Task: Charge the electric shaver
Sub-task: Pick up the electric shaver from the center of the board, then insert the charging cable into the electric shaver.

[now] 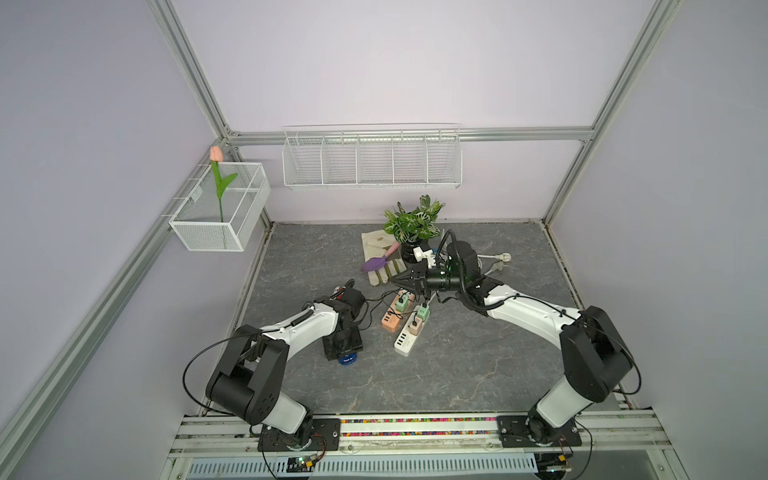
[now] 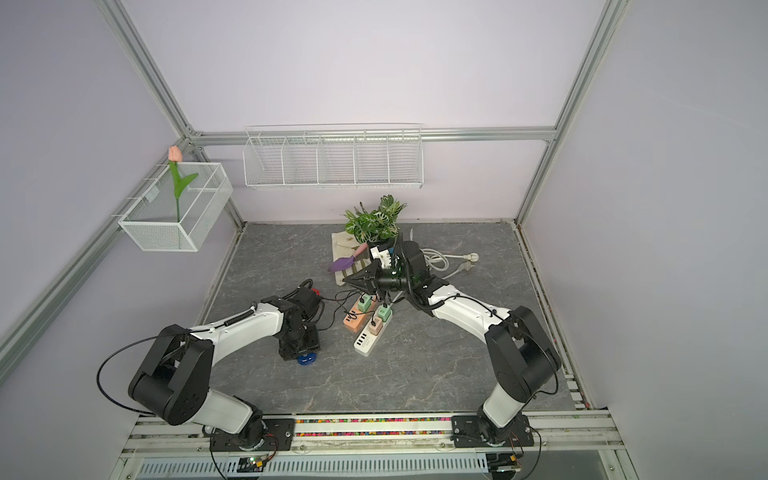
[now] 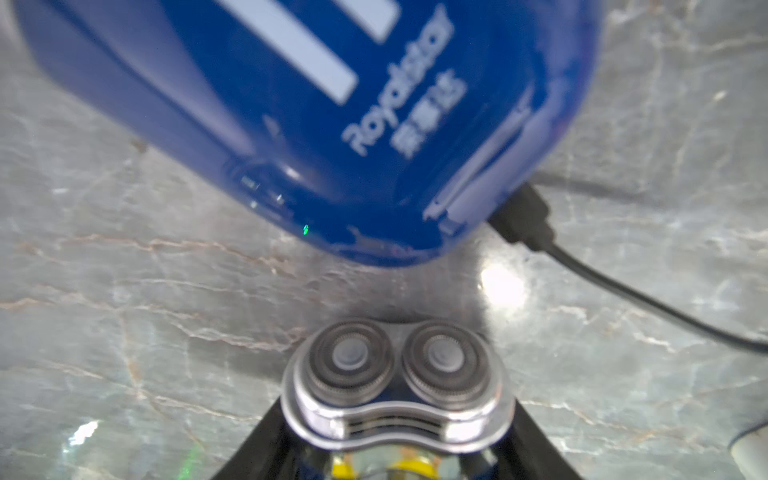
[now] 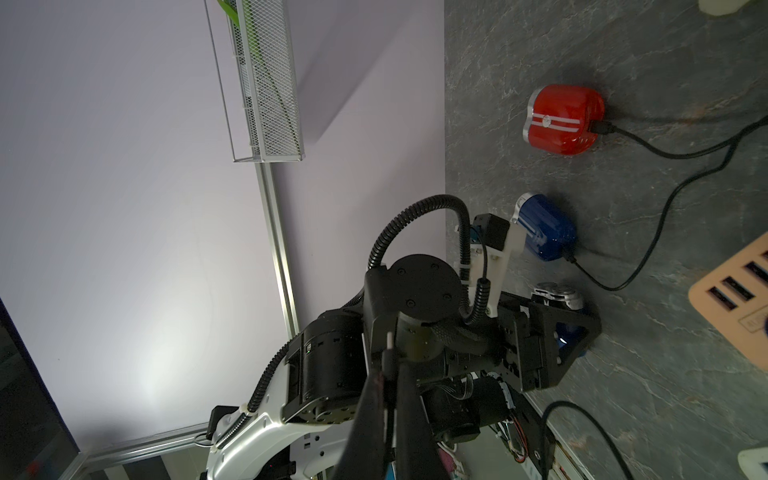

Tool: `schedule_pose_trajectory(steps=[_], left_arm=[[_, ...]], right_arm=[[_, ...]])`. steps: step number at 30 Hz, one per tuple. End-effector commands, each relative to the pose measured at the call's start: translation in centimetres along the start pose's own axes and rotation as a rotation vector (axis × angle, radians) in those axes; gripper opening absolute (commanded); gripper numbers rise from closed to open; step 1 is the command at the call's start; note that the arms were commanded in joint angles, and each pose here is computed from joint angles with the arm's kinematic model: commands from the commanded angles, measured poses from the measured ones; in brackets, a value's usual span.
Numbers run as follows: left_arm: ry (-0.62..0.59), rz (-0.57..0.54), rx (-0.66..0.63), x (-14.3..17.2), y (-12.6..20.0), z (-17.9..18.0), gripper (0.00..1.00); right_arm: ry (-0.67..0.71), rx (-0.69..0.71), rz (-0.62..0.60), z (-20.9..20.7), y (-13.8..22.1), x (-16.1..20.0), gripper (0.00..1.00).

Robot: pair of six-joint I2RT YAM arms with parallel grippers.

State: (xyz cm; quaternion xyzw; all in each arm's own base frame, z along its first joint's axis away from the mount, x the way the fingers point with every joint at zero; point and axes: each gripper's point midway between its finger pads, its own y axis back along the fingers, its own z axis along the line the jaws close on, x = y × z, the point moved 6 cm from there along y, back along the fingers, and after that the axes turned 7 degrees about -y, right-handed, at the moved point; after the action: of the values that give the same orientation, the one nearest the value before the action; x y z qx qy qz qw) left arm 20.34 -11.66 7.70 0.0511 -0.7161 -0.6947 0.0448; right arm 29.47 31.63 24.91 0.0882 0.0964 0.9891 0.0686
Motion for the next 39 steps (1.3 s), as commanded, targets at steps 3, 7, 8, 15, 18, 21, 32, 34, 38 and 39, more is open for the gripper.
schedule_pose_trajectory(steps=[3,7,8,15,18,21,32,34,38,39], left_arm=[[0.11,-0.047,0.119,-0.7,3.6,-1.7,0.0],[0.238,-0.155,0.209,-2.3,10.2,-2.4,0.0],[0.258,-0.174,0.234,-2.7,11.5,-2.6,0.0],[0.545,-0.143,0.432,-5.8,16.5,-1.6,0.0],[0.602,-0.128,0.504,-7.3,17.8,-1.9,0.0],[0.623,-0.08,0.522,-8.1,18.4,-2.4,0.0],[0.718,-0.028,0.51,-8.3,18.2,-2.6,0.0],[0.731,-0.015,0.512,-8.3,17.9,-2.7,0.0],[0.753,-0.001,0.496,-8.2,17.5,-2.6,0.0],[0.755,-0.006,0.49,-8.2,17.4,-2.5,0.0]], right_arm=[[0.046,-0.017,0.026,-0.5,0.4,0.2,0.07],[0.071,-0.038,0.034,-0.4,0.4,0.3,0.07],[0.075,-0.045,0.036,-0.3,0.3,0.3,0.07],[0.151,-0.094,0.066,0.5,-0.7,0.9,0.07],[0.185,-0.091,0.081,0.1,-1.3,1.3,0.07],[0.225,-0.087,0.103,-0.2,-2.1,1.7,0.07],[0.296,-0.081,0.15,-1.0,-5.2,3.0,0.07],[0.302,-0.079,0.156,-1.2,-5.5,3.3,0.07],[0.315,-0.082,0.157,-0.8,-5.7,3.5,0.07],[0.318,-0.077,0.158,-0.8,-5.7,3.6,0.07]])
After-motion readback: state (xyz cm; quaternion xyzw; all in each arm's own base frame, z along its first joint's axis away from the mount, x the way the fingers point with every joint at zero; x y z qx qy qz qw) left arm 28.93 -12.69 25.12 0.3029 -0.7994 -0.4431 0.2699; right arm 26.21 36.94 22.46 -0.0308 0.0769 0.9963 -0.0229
